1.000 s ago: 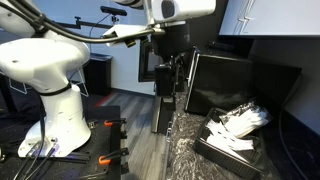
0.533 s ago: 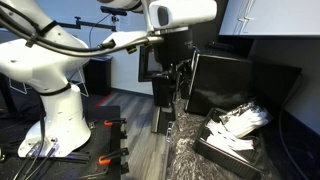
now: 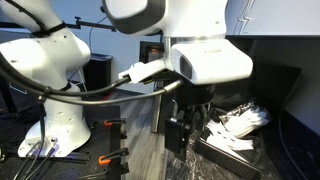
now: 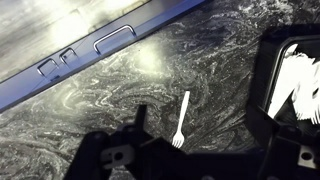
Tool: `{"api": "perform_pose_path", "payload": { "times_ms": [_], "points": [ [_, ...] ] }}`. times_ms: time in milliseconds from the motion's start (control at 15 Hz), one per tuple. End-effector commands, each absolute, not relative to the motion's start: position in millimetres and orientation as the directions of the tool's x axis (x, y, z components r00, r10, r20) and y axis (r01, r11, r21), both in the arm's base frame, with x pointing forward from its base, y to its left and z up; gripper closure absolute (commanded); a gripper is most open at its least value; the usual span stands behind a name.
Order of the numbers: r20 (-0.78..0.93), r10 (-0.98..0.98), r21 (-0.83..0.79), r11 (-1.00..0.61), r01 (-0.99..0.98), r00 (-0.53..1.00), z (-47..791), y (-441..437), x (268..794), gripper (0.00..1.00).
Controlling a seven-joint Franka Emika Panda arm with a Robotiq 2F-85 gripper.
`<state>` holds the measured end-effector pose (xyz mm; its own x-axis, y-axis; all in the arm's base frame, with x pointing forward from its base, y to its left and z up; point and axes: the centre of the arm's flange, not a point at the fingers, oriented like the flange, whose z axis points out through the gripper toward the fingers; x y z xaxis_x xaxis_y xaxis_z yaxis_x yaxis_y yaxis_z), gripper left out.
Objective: Pick up the folk from the counter and place it in the black object
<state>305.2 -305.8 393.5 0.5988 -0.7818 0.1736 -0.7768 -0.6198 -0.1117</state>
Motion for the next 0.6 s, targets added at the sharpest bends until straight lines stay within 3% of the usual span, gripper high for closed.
{"api": "perform_pose_path", "payload": {
  "times_ms": [0, 533],
  "points": [
    [0.087, -0.8, -0.125, -0.601, -0.79, 0.594, 362.2, -330.2, 332.5, 0.0],
    [-0.016, -0.84, -0.069, -0.541, -0.838, 0.543, 297.2, -352.9, 353.9, 0.0]
  ]
}}
